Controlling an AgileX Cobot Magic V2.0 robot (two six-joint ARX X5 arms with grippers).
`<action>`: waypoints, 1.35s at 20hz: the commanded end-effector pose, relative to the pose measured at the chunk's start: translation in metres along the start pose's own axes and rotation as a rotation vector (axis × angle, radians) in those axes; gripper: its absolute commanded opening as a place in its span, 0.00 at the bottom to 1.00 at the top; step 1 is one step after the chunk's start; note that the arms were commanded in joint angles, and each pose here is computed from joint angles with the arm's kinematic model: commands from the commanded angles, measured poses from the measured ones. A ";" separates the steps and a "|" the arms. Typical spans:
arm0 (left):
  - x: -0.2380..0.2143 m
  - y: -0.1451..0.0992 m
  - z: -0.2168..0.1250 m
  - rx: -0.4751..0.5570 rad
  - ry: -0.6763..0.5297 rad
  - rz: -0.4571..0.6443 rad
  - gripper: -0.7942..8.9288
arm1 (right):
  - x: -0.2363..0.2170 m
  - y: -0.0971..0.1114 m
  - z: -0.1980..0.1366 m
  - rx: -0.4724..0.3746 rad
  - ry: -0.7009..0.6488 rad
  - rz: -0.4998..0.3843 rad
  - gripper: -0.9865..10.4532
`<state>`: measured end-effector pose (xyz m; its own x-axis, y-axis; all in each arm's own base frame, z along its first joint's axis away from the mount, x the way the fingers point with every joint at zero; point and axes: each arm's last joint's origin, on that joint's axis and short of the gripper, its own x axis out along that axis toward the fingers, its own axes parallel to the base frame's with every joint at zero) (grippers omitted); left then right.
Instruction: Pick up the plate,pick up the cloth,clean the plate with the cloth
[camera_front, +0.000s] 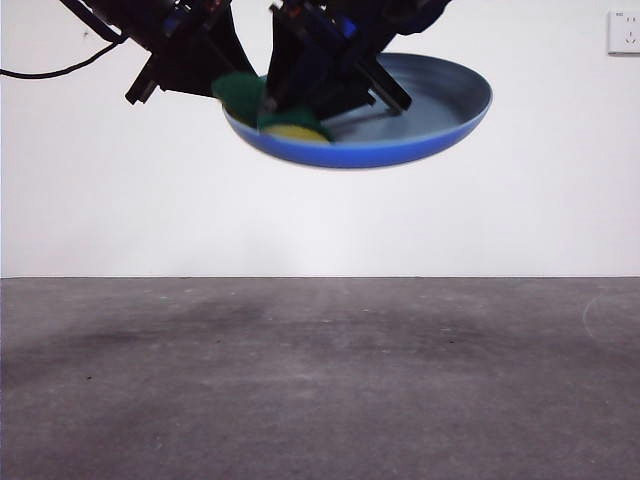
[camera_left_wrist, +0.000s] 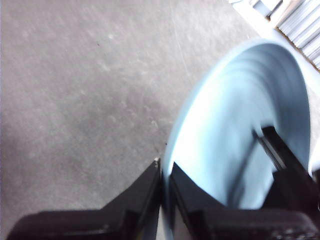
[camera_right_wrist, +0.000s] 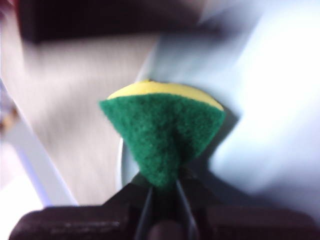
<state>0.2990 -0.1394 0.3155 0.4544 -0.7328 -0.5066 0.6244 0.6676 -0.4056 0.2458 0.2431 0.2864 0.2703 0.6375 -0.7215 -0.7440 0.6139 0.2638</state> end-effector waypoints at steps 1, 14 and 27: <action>-0.006 -0.002 0.006 -0.050 -0.039 -0.025 0.07 | 0.013 -0.003 -0.020 -0.004 0.163 -0.135 0.08; -0.010 -0.006 -0.026 0.027 0.255 -0.211 0.07 | 0.002 -0.034 0.003 -0.001 -0.085 -0.725 0.08; 0.009 0.058 -0.024 0.093 0.257 0.527 0.07 | -0.085 0.003 0.006 0.030 -0.288 -0.384 0.08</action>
<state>0.3219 -0.1030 0.2749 0.5721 -0.2420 -0.7837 0.4008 0.9161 0.0097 0.2230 0.1922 0.3566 0.6886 0.4672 -0.5546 -0.5460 0.8374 0.0274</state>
